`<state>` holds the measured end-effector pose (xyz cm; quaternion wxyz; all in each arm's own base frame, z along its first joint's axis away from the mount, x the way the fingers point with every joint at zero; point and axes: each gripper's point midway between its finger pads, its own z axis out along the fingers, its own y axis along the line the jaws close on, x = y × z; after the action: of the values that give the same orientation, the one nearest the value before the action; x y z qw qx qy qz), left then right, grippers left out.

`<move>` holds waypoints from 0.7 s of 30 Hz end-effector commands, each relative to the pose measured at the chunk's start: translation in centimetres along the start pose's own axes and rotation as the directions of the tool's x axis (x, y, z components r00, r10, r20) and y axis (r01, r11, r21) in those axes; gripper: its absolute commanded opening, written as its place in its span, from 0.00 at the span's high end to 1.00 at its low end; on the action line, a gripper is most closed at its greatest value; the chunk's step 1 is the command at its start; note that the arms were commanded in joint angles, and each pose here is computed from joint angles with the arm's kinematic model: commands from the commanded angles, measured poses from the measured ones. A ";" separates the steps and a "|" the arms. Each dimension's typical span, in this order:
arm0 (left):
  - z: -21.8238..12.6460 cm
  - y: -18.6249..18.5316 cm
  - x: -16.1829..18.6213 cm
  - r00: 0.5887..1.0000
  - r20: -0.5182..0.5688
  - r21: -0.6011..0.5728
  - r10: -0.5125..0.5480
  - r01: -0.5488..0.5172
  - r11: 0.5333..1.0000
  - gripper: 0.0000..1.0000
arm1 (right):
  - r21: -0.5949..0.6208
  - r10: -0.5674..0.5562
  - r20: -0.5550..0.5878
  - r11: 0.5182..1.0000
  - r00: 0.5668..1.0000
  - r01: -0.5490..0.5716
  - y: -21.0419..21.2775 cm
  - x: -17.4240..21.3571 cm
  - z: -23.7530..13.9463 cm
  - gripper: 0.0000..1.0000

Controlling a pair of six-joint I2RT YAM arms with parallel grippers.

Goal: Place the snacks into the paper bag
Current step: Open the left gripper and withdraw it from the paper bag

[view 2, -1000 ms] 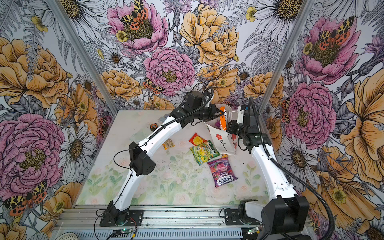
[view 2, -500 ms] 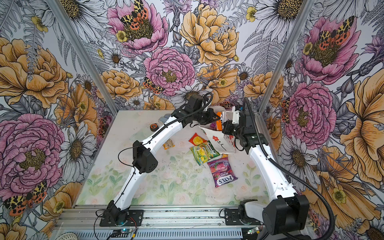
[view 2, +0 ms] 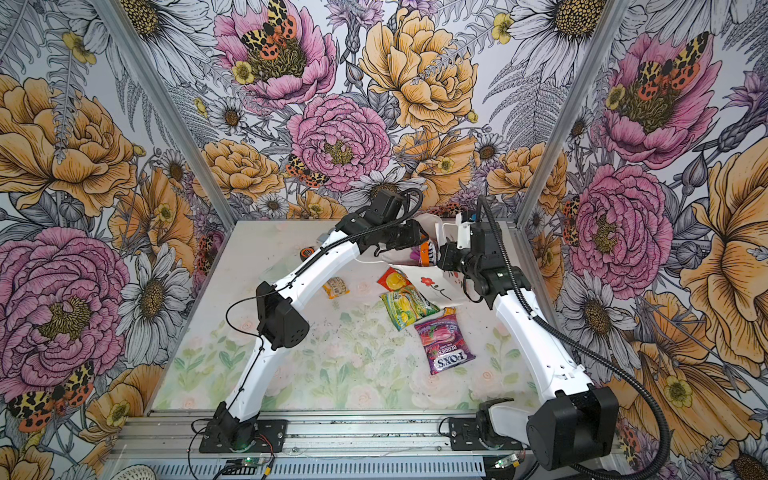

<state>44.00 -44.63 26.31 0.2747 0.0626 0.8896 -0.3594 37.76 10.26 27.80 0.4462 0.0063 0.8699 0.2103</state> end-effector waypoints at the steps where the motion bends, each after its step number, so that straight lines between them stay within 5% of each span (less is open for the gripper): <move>1: -6.1 -1.0 -2.1 0.989 0.126 -0.109 0.078 -0.065 0.992 0.47 | -0.015 -0.050 0.123 0.999 0.991 0.052 1.3 -3.7 -1.4 1.00; 9: -10.4 4.5 -1.7 0.983 0.175 -0.355 0.054 0.012 0.935 0.37 | -0.023 -0.061 0.112 0.998 0.992 0.064 1.7 -3.5 -1.1 1.00; 21: -6.5 7.2 0.5 0.998 0.045 -0.326 -0.038 0.051 0.944 0.36 | -0.028 -0.073 0.108 0.997 0.991 0.077 2.2 -3.2 -1.1 1.00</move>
<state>43.12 -34.57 26.24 0.3098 -0.0101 0.9288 -0.2029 37.77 10.80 27.58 0.4458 -0.0023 0.8719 0.2026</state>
